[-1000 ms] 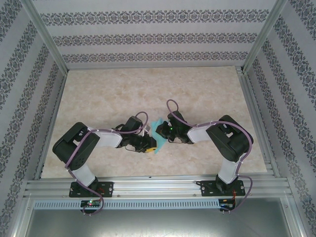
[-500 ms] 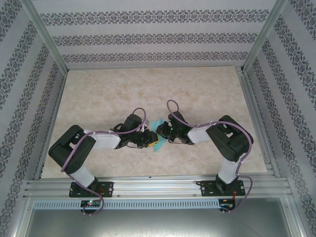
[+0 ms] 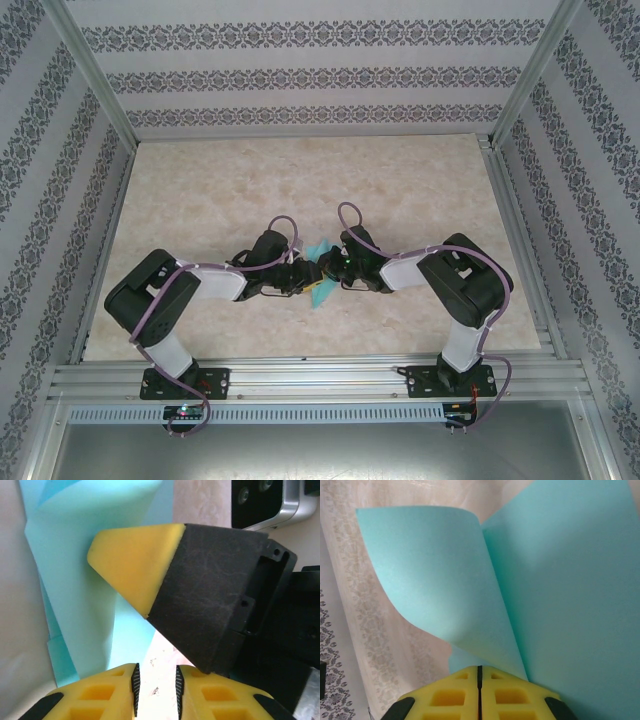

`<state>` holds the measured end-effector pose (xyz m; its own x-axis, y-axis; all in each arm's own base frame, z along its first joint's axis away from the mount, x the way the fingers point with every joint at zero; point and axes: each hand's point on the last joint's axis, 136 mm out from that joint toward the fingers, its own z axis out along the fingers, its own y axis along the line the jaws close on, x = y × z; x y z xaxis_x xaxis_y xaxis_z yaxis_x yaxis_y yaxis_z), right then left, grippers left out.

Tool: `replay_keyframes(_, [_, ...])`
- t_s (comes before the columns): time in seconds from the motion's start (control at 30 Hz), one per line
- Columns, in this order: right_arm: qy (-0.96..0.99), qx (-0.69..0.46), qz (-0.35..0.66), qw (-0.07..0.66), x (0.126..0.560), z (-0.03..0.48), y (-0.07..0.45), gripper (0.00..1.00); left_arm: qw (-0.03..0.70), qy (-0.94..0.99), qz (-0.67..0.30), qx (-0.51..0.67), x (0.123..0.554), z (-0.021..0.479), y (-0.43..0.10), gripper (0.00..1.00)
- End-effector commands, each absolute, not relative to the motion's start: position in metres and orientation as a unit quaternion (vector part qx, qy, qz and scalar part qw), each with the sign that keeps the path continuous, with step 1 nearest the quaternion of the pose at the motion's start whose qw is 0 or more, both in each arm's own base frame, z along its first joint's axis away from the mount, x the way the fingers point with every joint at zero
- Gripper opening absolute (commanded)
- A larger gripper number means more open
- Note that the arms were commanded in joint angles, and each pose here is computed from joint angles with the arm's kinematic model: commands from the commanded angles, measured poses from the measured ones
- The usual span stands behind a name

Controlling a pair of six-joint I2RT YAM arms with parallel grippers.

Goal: Fold a paper plane with a square sheet of paper (pick it up from the middle)
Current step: Fourth fold the wing at the center of the table.

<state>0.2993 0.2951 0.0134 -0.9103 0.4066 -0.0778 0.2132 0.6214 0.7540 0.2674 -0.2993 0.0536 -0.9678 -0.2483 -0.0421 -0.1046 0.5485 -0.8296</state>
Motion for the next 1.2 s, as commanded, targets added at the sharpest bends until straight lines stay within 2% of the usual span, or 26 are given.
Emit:
replay_keyframes(0.0, [0.941,0.209,0.265,0.034,0.246,-0.060,0.245,0.08,0.110,0.884,-0.442,-0.100,0.279,0.058,-0.292,0.28])
replay_keyframes(0.2, [0.941,0.209,0.265,0.034,0.245,-0.060,0.245,0.07,0.073,0.876,-0.467,-0.093,0.273,0.047,-0.304,0.28])
replay_keyframes(0.53, [0.941,0.209,0.263,0.034,0.245,-0.060,0.244,0.08,-0.011,0.882,-0.465,-0.070,0.238,0.023,-0.311,0.26])
replay_keyframes(0.73, [0.942,0.210,0.259,0.034,0.244,-0.062,0.243,0.07,-0.048,0.891,-0.449,-0.056,0.216,0.012,-0.304,0.23])
replay_keyframes(0.97, [0.942,0.213,0.257,0.033,0.245,-0.061,0.242,0.08,-0.064,0.928,-0.366,0.021,0.193,0.011,-0.296,0.17])
replay_keyframes(1.17, [0.942,0.212,0.258,0.034,0.246,-0.061,0.243,0.08,-0.086,0.928,-0.362,0.004,0.179,-0.004,-0.292,0.15])
